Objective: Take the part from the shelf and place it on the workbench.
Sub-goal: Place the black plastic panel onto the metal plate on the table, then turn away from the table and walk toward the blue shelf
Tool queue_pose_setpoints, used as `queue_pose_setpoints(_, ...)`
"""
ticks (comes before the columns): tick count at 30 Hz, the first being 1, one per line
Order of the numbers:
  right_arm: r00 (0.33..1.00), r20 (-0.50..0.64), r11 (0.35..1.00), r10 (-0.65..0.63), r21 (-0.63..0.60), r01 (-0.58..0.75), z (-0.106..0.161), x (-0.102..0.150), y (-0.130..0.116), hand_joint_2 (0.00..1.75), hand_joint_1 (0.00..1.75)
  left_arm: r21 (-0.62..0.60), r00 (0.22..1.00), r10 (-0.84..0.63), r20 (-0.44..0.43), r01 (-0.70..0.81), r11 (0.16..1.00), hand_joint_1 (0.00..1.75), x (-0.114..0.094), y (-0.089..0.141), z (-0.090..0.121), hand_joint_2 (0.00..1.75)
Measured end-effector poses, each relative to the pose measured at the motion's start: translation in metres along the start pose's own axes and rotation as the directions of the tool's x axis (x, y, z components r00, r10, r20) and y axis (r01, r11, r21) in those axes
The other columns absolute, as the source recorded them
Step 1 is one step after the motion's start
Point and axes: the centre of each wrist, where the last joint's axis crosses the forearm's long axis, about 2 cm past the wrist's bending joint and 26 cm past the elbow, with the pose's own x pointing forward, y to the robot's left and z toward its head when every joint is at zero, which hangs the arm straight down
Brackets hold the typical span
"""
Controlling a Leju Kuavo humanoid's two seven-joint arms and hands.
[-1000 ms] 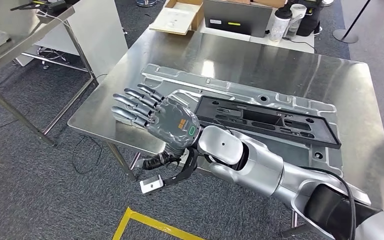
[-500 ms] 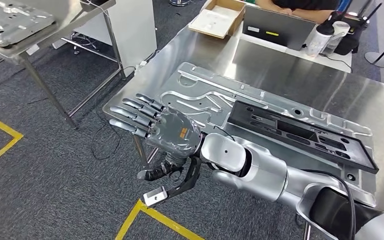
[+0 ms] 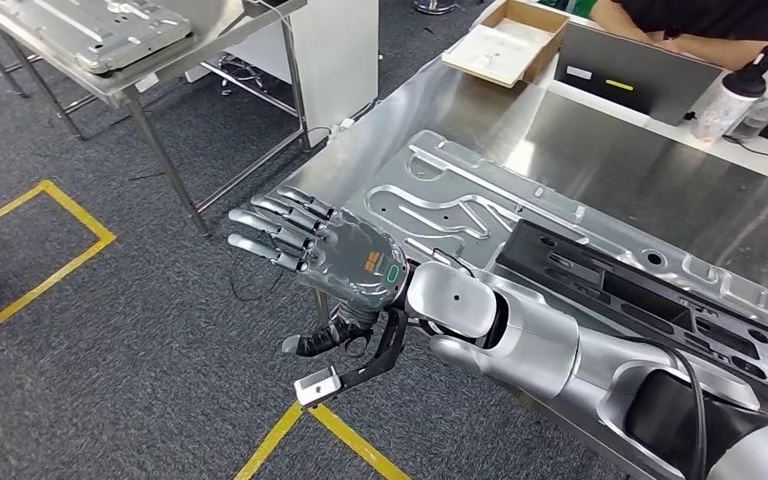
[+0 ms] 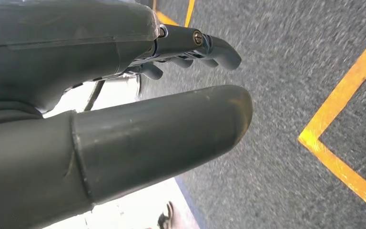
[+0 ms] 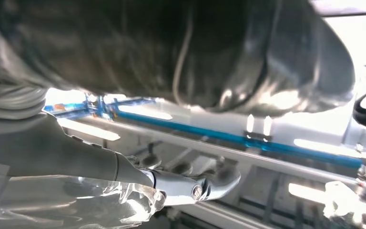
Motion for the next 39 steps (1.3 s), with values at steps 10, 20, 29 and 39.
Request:
queue_pose_setpoints(10, 1.0, -0.002, 1.0, -0.004, 0.007, 0.004, 0.003, 0.001, 0.002, 0.0, 0.0, -0.001, 1.0, -0.011, -0.013, 0.011, 1.0, 0.0, 0.0, 0.001, 0.0, 0.0)
queue_pose_setpoints(20, 0.999, -0.008, 0.999, -0.035, 0.037, 0.035, 0.017, 0.01, 0.01, 0.0, 0.0, -0.004, 1.0, -0.013, -0.019, 0.012, 1.0, 0.0, 0.0, 0.0, 0.0, 0.0)
queue_pose_setpoints(29, 0.999, -0.008, 0.999, -0.038, 0.034, 0.038, 0.02, 0.011, 0.011, 0.0, 0.0, -0.009, 1.0, -0.013, -0.02, 0.012, 1.0, 0.0, 0.0, -0.001, 0.0, 0.0)
queue_pose_setpoints(39, 0.999, -0.009, 0.998, -0.044, 0.04, 0.044, 0.022, 0.013, 0.012, 0.0, 0.0, -0.005, 1.0, -0.017, -0.021, 0.017, 1.0, 0.0, 0.0, 0.002, 0.0, 0.0)
